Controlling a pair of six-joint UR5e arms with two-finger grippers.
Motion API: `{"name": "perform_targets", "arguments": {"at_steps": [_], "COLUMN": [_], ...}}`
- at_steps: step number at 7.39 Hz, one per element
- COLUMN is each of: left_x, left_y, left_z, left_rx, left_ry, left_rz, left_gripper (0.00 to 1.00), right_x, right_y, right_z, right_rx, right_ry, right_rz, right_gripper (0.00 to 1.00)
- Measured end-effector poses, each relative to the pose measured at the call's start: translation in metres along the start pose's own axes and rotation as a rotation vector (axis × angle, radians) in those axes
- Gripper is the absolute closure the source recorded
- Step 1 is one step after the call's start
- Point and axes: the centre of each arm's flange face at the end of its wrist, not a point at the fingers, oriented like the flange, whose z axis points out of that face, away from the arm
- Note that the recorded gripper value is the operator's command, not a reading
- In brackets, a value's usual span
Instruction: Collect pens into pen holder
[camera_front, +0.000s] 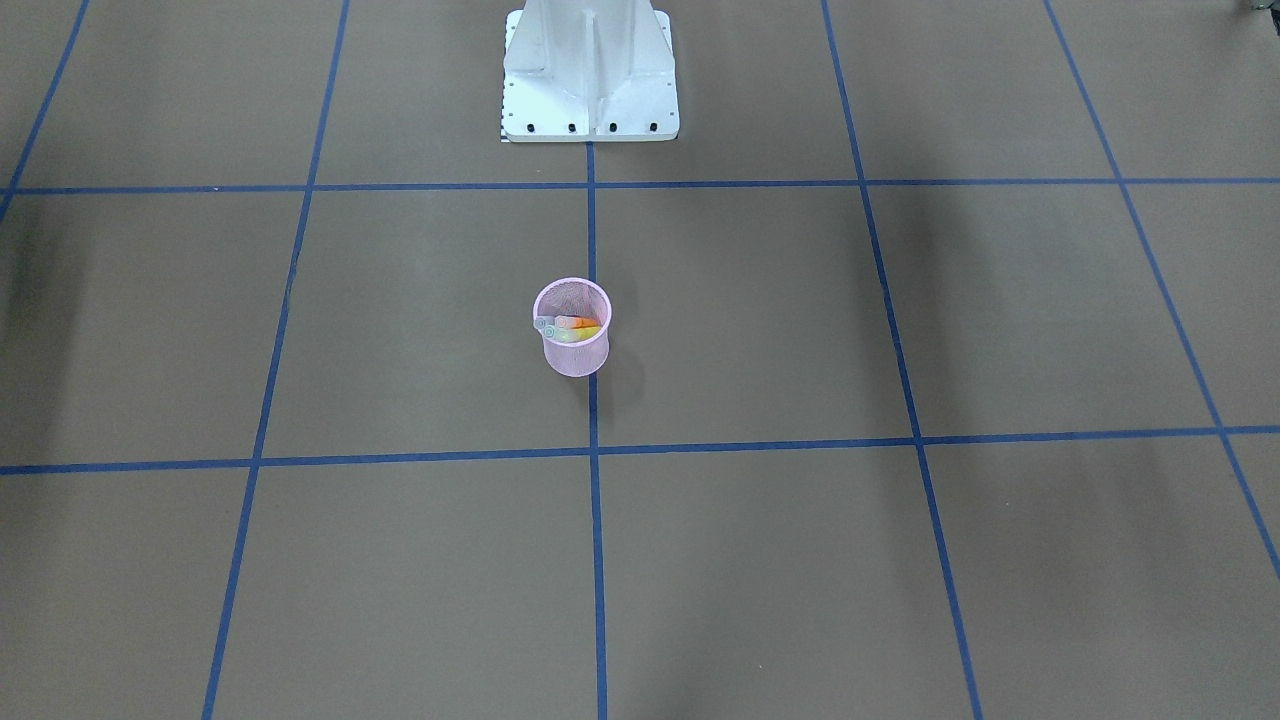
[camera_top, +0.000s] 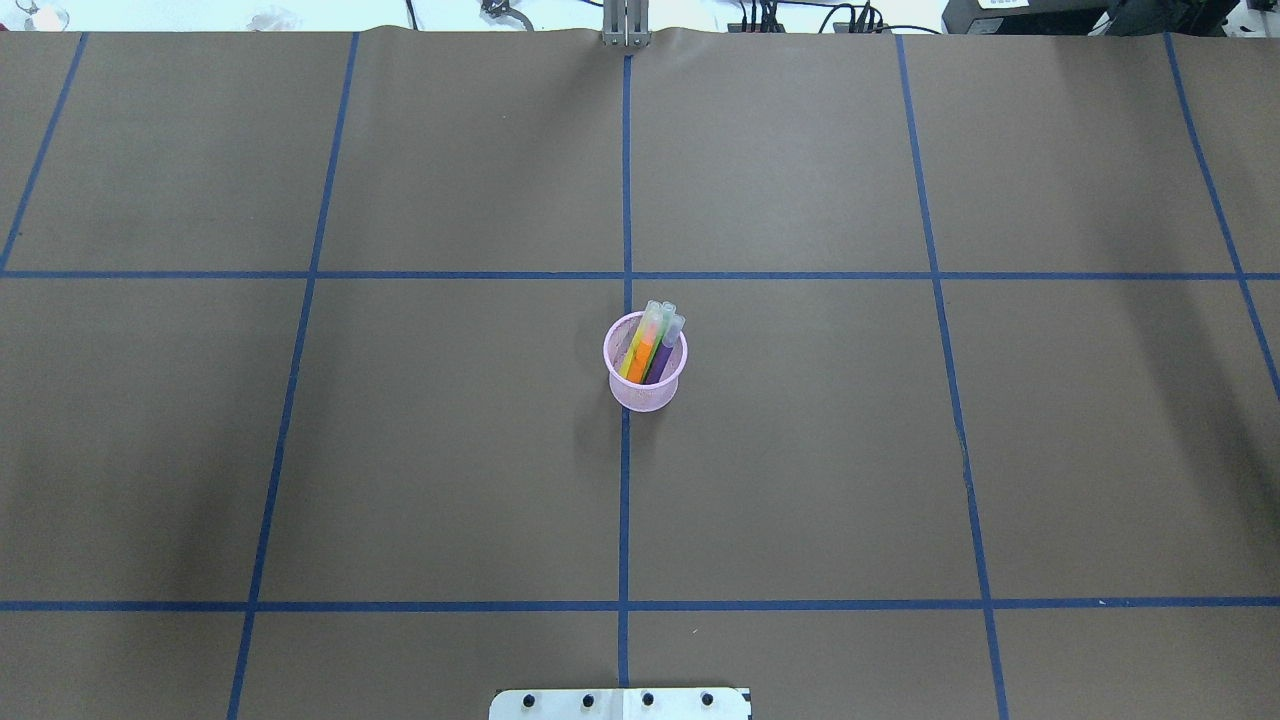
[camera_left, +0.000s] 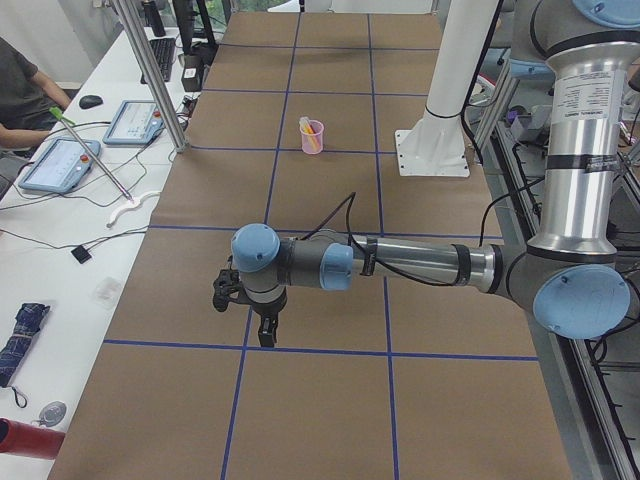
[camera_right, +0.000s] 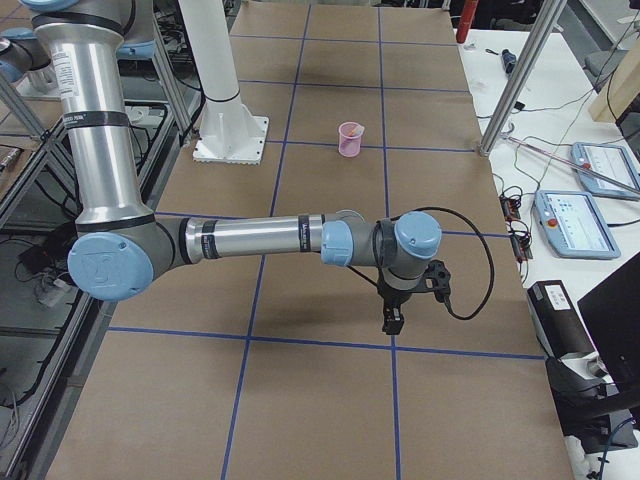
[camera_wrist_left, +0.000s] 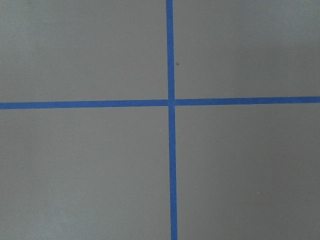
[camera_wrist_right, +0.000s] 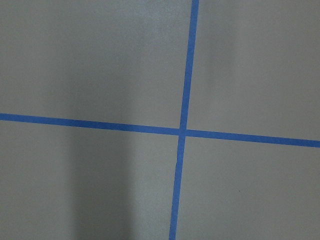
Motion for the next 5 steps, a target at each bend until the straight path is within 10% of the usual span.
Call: {"name": "perform_targets", "arguments": {"at_steps": [5], "left_x": [0.0032], "left_y": [-0.003], "left_z": [-0.0026], "left_rx": [0.007], "left_ry": [-0.001], "left_rz": [0.014], "left_gripper": [0.0], "right_x": [0.0003], "right_y": [0.0002], "right_z": [0.0003], "right_rx": [-0.001], "right_ry": [0.0], "right_rz": [0.001], "right_gripper": [0.0]}}
